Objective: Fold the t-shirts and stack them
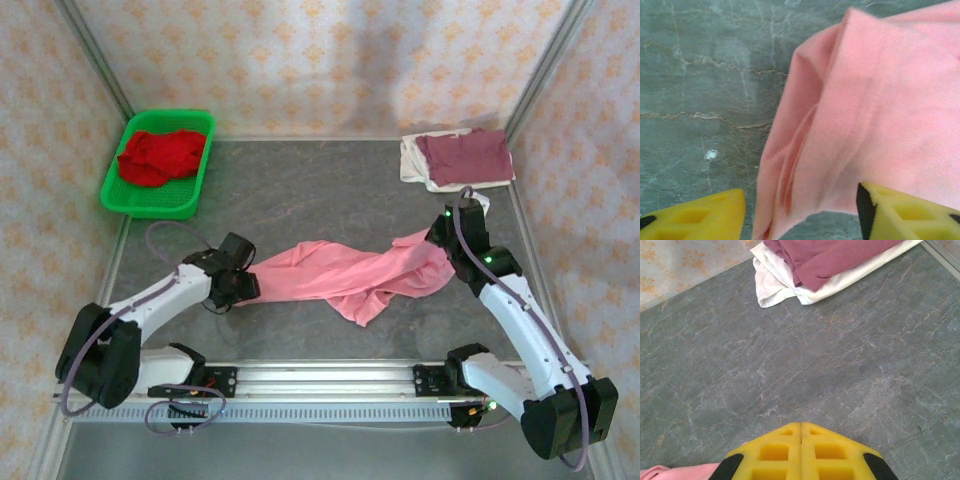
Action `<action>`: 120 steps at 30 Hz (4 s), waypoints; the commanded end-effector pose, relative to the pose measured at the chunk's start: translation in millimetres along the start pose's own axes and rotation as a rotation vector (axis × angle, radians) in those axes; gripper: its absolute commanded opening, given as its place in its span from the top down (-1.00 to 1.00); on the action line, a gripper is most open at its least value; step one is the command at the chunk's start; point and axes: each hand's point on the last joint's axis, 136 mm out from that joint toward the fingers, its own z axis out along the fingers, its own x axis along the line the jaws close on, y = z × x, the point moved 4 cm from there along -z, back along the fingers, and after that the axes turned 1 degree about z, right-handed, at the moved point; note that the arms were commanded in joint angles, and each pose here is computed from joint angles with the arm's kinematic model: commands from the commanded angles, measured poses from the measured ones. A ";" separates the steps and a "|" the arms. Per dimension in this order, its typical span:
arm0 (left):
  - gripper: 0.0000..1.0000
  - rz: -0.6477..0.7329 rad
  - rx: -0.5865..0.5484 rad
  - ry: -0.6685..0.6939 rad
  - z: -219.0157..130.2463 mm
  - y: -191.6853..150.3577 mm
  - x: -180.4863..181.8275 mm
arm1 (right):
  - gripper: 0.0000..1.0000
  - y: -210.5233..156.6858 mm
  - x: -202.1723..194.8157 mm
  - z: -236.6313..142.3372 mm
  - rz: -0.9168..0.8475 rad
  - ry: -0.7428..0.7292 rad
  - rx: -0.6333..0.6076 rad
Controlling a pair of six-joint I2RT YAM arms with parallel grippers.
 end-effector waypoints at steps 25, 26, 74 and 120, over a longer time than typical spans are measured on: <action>0.29 0.008 -0.018 0.039 11.2 3.8 7.9 | 1.00 4.3 4.9 3.4 0.027 0.033 -0.022; 0.47 0.010 -0.021 0.033 11.0 4.7 6.8 | 1.00 4.0 4.8 3.9 0.027 0.032 -0.021; 1.00 -0.010 -0.887 -0.344 -350.9 96.1 2.4 | 1.00 203.7 80.6 -224.5 -0.126 0.425 -0.511; -0.06 -0.267 -0.084 0.100 30.9 173.6 51.3 | 0.16 -63.5 109.4 125.1 -0.095 0.179 0.466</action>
